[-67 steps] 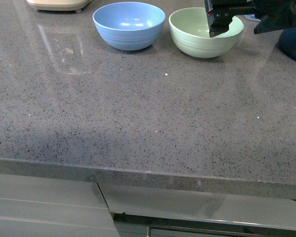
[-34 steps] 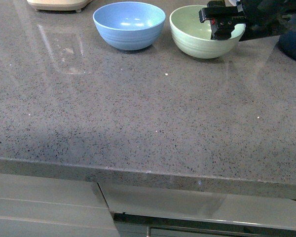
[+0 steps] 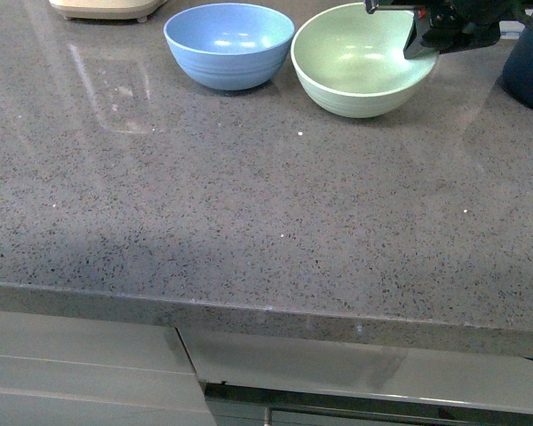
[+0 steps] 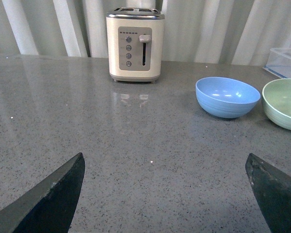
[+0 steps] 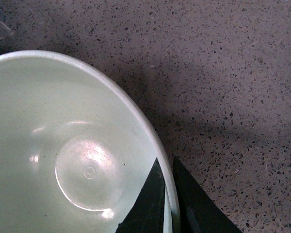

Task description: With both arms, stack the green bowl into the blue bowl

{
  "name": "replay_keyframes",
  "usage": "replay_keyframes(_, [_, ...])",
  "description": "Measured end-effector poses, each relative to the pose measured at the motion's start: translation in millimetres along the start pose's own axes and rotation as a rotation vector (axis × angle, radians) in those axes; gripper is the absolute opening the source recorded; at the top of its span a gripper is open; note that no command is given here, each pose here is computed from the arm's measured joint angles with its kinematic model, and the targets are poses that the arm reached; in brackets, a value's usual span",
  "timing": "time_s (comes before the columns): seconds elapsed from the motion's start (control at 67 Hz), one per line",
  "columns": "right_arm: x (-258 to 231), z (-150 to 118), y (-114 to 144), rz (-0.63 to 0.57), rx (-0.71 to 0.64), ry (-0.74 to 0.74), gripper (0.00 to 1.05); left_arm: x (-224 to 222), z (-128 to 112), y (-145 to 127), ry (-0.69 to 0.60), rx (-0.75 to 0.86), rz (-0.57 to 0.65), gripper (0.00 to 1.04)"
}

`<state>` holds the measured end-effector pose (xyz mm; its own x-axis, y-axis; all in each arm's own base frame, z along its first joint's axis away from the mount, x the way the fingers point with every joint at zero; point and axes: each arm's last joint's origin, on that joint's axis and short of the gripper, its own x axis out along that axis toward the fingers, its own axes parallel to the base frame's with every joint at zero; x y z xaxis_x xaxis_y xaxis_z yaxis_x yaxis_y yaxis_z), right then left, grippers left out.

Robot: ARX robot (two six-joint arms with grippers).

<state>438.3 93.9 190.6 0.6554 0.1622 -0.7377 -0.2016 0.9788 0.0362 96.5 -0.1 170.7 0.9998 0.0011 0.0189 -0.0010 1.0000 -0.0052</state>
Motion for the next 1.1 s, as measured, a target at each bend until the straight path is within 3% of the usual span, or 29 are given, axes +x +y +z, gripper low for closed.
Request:
replay_keyframes(0.313, [-4,3,-5,-0.003,0.004,0.011,0.01,0,0,0,0.0,0.0,0.0,0.98])
replay_keyframes(0.716, [-34,51,-13,-0.012,-0.025,-0.086,0.01,0,0,0,0.0,0.0,0.0,0.98])
replay_keyframes(1.104, [-48,67,24,0.067,-0.087,-0.106,0.01,0,0,0,0.0,0.0,0.0,0.98])
